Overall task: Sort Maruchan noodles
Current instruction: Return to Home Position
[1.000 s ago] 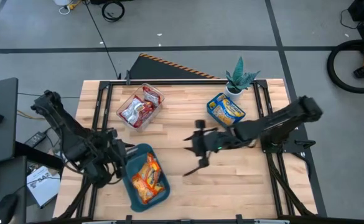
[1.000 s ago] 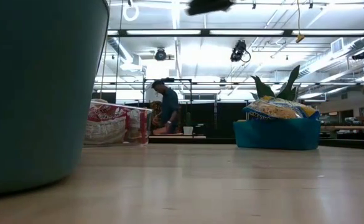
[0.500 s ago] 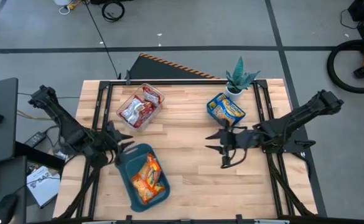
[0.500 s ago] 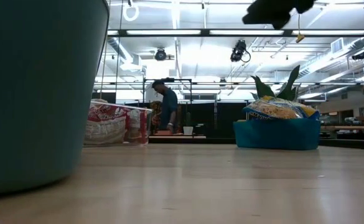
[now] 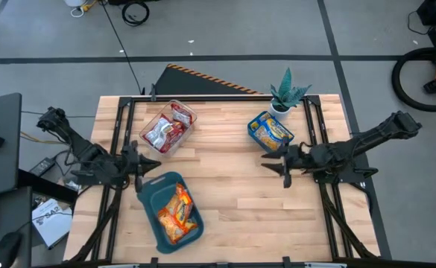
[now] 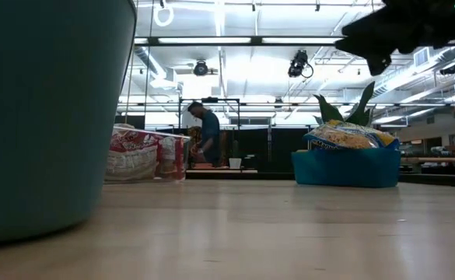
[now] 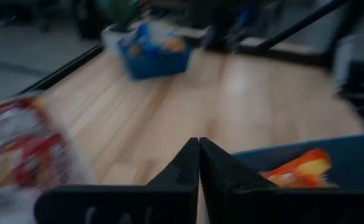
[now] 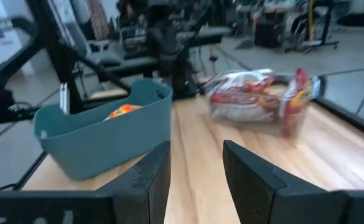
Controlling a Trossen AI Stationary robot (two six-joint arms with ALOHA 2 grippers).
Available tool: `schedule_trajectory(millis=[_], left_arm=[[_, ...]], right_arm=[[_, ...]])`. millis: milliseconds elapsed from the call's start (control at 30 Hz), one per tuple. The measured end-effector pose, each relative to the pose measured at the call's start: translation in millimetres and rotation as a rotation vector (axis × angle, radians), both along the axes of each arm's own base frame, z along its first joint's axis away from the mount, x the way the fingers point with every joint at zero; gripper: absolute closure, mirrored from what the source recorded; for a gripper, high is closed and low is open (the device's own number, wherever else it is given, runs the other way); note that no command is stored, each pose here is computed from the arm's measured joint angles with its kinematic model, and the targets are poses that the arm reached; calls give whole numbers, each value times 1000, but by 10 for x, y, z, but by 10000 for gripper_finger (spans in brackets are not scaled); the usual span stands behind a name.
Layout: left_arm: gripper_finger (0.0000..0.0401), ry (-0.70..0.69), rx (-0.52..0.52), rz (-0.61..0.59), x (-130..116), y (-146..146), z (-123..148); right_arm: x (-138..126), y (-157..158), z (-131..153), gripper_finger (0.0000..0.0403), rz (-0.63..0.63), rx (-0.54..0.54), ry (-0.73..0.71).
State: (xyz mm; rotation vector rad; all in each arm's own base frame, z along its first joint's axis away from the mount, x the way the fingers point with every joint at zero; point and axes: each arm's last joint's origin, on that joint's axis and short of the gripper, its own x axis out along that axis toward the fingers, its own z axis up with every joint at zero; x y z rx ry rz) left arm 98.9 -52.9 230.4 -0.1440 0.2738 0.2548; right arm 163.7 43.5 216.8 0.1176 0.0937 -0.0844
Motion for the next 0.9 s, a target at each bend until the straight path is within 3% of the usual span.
schedule_trajectory(millis=[200,567,900], left_arm=[[394,-151,50,-193,-3,-29,-135],[398,-226,69,-208,-154,162,-187],[398,-225,47,-317,-285,225,-232]], right_arm=[[-292,-214,-10,251,-78,-30,-119],[-600,-399,-117,251,-177,5,-143],[-677,-422,-57,251,-213,94,-236]])
